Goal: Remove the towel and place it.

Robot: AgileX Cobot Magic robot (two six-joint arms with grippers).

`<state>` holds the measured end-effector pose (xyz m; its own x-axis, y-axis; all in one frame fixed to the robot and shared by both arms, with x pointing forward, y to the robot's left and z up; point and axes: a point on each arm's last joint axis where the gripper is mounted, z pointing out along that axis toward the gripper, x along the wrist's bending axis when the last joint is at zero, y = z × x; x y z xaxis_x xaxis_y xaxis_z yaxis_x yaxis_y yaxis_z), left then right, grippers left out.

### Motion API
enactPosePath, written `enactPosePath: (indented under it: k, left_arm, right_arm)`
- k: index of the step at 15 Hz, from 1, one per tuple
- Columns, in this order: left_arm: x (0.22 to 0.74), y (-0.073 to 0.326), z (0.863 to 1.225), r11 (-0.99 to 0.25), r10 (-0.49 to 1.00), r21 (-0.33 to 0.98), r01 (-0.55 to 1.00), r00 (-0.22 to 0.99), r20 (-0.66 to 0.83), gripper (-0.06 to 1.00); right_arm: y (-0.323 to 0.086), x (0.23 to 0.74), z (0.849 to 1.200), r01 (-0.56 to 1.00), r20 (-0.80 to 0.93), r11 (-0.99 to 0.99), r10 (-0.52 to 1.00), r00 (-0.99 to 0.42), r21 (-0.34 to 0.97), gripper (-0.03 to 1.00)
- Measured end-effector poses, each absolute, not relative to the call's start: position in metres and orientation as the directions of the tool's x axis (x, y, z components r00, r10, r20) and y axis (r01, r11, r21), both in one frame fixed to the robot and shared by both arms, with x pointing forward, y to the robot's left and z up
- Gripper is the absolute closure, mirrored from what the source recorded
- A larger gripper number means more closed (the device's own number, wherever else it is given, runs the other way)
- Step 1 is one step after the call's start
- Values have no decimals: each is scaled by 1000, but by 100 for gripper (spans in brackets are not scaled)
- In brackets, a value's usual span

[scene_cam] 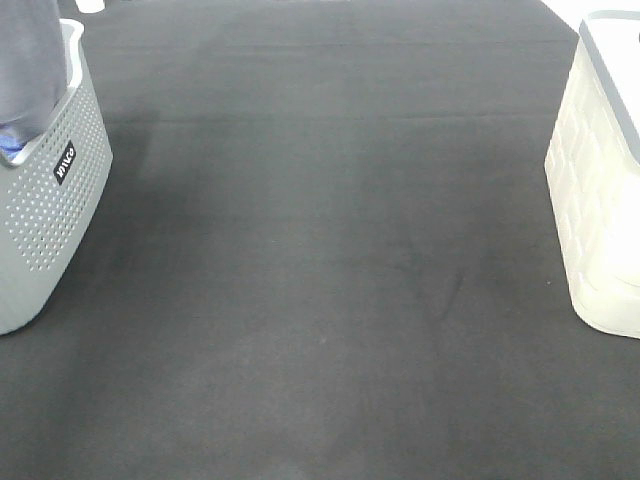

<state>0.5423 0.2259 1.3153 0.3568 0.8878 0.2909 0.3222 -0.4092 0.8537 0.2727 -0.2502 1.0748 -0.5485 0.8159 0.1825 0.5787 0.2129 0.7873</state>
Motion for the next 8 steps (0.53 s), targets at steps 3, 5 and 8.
enactPosePath:
  k: [3, 5, 8]
  left_arm:
    - [549, 200, 1328, -408, 868, 883, 233, 399, 296, 94]
    - [554, 175, 1328, -415, 843, 890, 191, 449, 297, 94]
    - [561, 147, 1315, -449, 801, 874, 185, 516, 303, 94]
  right_arm:
    - [-249, 288, 1080, 555, 207, 159, 817, -538, 817, 21]
    - [-251, 299, 1084, 507, 168, 148, 834, -525, 849, 21]
    - [-246, 314, 1084, 496, 183, 163, 796, -577, 853, 21]
